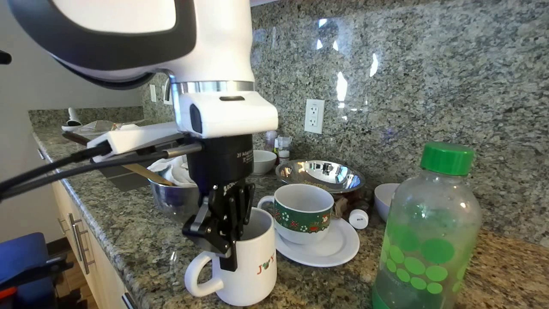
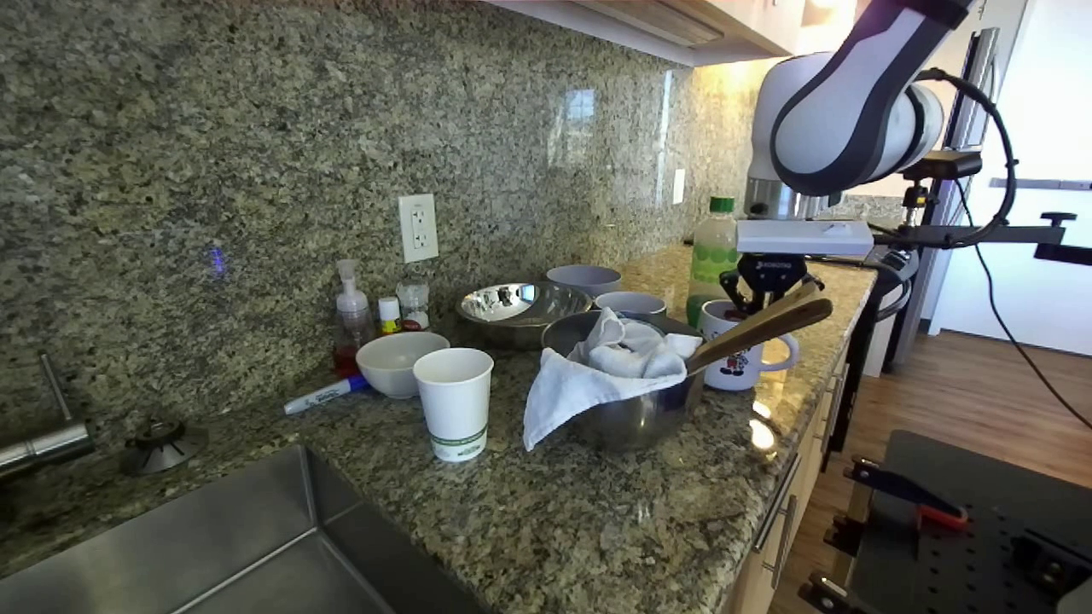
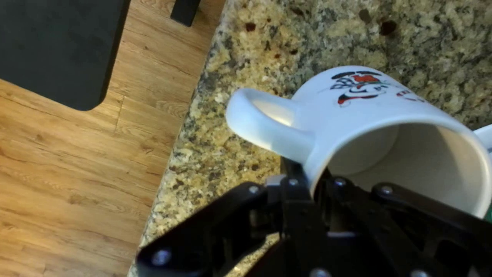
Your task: Move the white mug to the front right side of the countertop
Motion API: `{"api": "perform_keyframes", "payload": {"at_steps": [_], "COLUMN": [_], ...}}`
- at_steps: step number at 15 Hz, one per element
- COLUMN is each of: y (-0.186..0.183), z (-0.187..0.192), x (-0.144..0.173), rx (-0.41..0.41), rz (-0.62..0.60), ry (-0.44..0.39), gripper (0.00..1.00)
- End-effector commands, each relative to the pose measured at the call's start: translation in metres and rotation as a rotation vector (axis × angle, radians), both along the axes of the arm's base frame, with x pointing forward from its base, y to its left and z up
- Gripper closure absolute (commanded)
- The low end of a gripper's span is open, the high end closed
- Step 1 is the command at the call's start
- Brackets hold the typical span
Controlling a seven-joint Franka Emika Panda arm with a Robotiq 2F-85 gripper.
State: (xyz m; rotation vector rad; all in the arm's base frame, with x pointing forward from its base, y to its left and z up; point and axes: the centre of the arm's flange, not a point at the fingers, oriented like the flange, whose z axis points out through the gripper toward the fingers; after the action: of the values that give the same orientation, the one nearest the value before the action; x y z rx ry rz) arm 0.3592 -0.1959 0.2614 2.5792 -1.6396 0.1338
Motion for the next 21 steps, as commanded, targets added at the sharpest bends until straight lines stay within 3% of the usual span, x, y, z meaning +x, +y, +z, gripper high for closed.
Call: {"api": "perform_keyframes", "payload": {"at_steps": [1, 10, 11, 12, 14, 21], "y": [0.01, 0.013, 0.013, 0.013, 0.013, 0.012], "z": [0.0, -0.005, -0.005, -0.005, -0.004, 0.008], "x": [-0.006, -0.009, -0.008, -0.008, -0.008, -0.003], "rx": [-0.015, -0.007, -0.006, -0.005, -0.006, -0.024], "rz": [-0.015, -0.01, -0.01, -0.01, -0.01, -0.003], "ry": [-0.043, -0.032, -0.032, -0.031, -0.029, -0.029], "gripper": [0.94, 0.95, 0.91, 0.65, 0.59, 0.05]}}
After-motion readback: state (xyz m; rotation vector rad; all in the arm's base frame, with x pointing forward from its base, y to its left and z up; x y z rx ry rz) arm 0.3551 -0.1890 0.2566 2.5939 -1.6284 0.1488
